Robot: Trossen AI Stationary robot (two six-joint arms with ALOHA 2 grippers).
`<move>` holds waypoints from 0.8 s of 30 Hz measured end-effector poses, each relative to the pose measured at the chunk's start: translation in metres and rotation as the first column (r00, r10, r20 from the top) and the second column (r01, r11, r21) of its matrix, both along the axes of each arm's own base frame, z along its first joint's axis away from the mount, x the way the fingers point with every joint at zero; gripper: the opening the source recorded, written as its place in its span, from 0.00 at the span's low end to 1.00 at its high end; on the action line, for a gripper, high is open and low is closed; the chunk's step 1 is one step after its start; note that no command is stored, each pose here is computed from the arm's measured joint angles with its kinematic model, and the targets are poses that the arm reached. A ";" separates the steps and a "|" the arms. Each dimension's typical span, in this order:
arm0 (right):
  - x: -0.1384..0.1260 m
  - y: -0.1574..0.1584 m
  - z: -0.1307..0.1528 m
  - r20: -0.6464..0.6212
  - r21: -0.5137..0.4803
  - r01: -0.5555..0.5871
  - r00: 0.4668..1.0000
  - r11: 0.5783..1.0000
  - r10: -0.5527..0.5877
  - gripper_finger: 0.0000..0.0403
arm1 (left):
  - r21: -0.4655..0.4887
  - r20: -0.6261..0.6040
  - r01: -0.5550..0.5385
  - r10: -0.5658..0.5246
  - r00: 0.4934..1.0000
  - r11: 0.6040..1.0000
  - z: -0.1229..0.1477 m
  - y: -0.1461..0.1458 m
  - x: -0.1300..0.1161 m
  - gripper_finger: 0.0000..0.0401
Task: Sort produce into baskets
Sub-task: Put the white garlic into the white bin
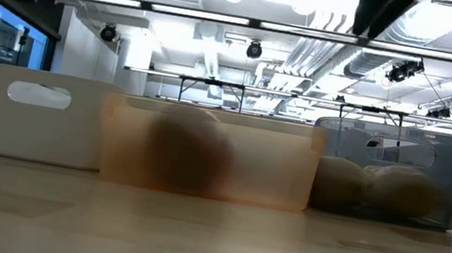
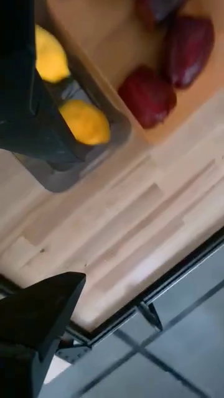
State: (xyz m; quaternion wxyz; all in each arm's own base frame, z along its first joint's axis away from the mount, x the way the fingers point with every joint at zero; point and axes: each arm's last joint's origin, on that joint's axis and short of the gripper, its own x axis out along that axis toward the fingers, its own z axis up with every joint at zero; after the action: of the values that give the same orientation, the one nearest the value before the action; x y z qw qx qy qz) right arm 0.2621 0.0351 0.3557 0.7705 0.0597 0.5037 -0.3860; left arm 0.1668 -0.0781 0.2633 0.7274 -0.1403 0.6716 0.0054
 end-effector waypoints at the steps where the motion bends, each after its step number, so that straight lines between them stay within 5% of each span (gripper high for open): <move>1: -0.004 0.005 0.001 0.013 0.002 -0.004 1.000 1.000 0.004 0.72 | 0.019 -0.046 0.016 -0.015 0.999 1.000 -0.001 -0.006 0.004 0.68; 10: -0.051 0.037 -0.015 0.134 0.018 -0.032 0.991 0.999 0.029 0.72 | -0.019 -0.335 0.013 -0.018 0.942 1.000 -0.030 -0.068 0.038 0.68; 16: -0.070 0.058 -0.046 0.256 0.087 -0.149 0.959 0.985 0.122 0.72 | -0.101 -0.620 -0.122 0.034 0.784 0.987 -0.063 -0.108 0.039 0.67; 24: -0.070 0.088 -0.076 0.426 0.198 -0.267 0.890 0.943 0.163 0.72 | -0.065 -0.688 -0.021 -0.029 0.725 0.998 -0.095 -0.140 0.027 0.67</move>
State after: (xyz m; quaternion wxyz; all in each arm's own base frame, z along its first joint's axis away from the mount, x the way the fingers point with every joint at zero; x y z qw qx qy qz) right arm 0.1919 0.1234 0.2800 0.8820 0.1783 0.3822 -0.2101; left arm 0.1937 -0.2183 0.1683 0.4216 -0.1516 0.8934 0.0324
